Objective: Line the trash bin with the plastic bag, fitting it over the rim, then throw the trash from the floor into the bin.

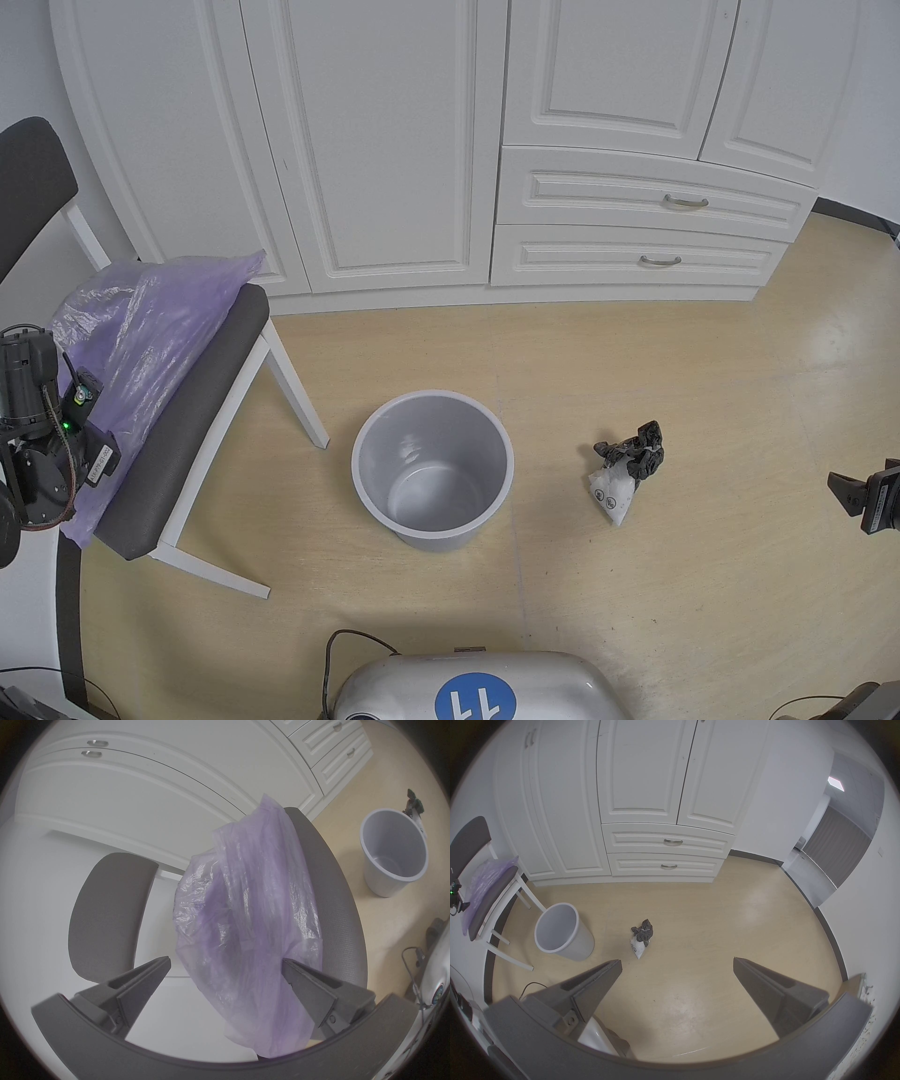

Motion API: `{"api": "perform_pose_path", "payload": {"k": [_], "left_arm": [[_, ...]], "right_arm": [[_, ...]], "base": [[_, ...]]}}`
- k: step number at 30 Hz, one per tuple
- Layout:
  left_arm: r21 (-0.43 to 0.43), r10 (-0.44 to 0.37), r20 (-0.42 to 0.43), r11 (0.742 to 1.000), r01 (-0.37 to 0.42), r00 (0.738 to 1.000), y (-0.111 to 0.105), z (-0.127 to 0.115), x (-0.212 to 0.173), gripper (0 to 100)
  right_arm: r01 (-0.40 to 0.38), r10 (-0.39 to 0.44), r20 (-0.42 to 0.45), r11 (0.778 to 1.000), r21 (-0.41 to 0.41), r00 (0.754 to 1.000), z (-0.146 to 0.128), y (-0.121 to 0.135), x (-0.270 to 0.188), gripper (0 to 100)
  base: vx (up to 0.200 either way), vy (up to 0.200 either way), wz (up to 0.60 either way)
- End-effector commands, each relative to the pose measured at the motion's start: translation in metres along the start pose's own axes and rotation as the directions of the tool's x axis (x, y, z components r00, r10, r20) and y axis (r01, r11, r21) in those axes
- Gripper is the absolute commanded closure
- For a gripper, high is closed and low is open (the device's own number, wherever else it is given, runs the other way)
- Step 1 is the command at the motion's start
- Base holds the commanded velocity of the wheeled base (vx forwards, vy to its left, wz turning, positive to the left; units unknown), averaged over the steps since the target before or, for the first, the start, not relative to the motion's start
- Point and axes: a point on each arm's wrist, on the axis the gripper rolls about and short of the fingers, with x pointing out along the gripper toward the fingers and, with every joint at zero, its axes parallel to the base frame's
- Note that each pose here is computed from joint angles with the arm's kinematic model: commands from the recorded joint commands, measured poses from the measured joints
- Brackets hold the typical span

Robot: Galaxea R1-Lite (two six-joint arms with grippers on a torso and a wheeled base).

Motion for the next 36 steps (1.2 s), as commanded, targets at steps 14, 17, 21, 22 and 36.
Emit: {"api": "perform_pose_path", "payload": {"k": [14, 17, 21, 22, 36], "left_arm": [[-0.025, 0.012, 0.003, 1.0, -0.012, 1.0, 0.003, 0.013, 0.013, 0], [-0.032, 0.02, 0.011, 0.999, -0.019, 1.0, 0.006, 0.013, 0.01, 0], [-0.034, -0.068, 0.055, 0.997, 0.07, 0.996, 0.012, 0.011, 0.006, 0], [-0.039, -0.086, 0.056, 0.995, 0.089, 0.995, 0.013, 0.011, 0.006, 0], [-0.111, -0.189, -0.016, 0.976, 0.186, 0.982, 0.04, -0.013, 0.03, 0]], "right_arm": [[0.003, -0.003, 0.001, 1.0, -0.011, 1.0, -0.001, -0.006, 0.0, 0], [0.002, -0.002, 0.0, 1.0, -0.01, 1.0, -0.001, -0.007, -0.001, 0], [-0.006, 0.006, 0.002, 1.0, -0.009, 1.0, -0.001, -0.007, -0.001, 0], [-0.006, 0.006, 0.002, 1.0, -0.009, 1.0, -0.001, -0.007, -0.001, 0], [-0.006, 0.006, -0.004, 1.0, -0.01, 1.0, -0.003, -0.007, 0.0, 0]], "base": [[0.0, 0.0, 0.0], [0.0, 0.0, 0.0], [0.0, 0.0, 0.0], [0.0, 0.0, 0.0], [0.0, 0.0, 0.0]]}}
